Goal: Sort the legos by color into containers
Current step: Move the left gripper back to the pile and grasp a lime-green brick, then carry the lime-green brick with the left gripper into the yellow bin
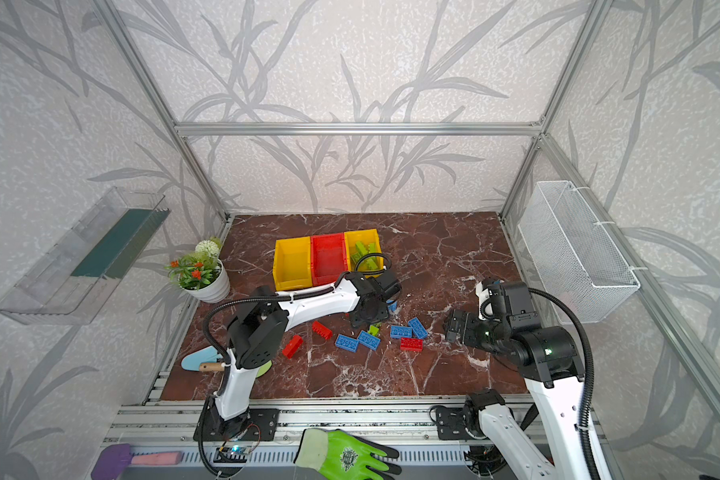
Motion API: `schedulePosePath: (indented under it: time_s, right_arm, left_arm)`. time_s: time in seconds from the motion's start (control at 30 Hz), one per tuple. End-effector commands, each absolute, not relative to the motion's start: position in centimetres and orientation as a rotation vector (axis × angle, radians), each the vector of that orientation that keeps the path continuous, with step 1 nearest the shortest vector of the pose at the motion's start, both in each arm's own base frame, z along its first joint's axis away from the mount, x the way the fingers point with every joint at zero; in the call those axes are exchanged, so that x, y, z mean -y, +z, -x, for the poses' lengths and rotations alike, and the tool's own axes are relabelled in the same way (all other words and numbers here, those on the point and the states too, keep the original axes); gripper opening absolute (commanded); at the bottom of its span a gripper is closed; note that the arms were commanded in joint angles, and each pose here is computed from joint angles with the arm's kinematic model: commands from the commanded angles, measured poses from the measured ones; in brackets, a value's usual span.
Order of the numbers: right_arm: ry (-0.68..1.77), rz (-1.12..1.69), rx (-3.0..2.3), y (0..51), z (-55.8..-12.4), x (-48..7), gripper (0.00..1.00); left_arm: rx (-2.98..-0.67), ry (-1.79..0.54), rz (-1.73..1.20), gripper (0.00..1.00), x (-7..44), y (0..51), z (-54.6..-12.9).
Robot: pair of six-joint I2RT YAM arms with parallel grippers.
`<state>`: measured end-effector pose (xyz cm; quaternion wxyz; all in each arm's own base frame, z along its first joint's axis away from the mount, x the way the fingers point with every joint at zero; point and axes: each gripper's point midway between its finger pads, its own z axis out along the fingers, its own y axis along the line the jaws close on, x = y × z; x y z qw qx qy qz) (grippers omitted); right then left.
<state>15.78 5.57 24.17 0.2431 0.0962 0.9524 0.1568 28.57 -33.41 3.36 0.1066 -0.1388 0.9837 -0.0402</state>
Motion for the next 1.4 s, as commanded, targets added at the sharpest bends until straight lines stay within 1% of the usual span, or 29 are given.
schedulePosePath:
  time_s: [0.0,0.07,0.4,0.47,0.6,0.7,0.93,1.17,1.37]
  right_arm:
    - [0.422,-0.258,-2.623,24.0,-15.2,-5.5,0.99]
    - [0.419,-0.262,-2.627,23.8,-15.2,-5.5,0.99]
    - [0.405,-0.263,-2.639,23.5,-15.3,-5.3,0.99]
    - [0.405,-0.26,-2.637,23.5,-15.3,-5.3,0.99]
    - [0.405,-0.256,-2.631,23.6,-15.3,-5.3,0.99]
    - [0.409,-0.257,-2.632,23.4,-15.1,-5.3,0.99]
    - [0.42,-0.266,-2.649,22.5,-14.7,-5.4,0.99]
    - [0.42,-0.294,-2.654,22.4,-15.6,-5.5,0.99]
    - [0.419,-0.317,-2.616,23.1,-17.7,-5.6,0.99]
  left_arm:
    - [-2.891,-0.071,0.452,0.67,32.6,3.0,-29.0]
    - [-2.901,-0.071,0.465,0.64,32.4,2.4,-29.2]
    - [-2.922,-0.048,0.47,0.27,32.1,1.2,-29.4]
    - [-2.927,-0.04,0.453,0.23,32.1,1.3,-29.4]
    - [-2.921,-0.034,0.418,0.21,32.2,2.1,-29.5]
    - [-2.898,-0.025,0.377,0.16,32.3,3.7,-29.8]
    - [-2.813,-0.013,0.252,0.16,32.9,9.4,-32.0]
    - [-2.717,0.065,0.13,0.16,32.8,14.7,-36.6]
    - [-2.682,0.073,0.128,0.16,31.3,15.4,-41.5]
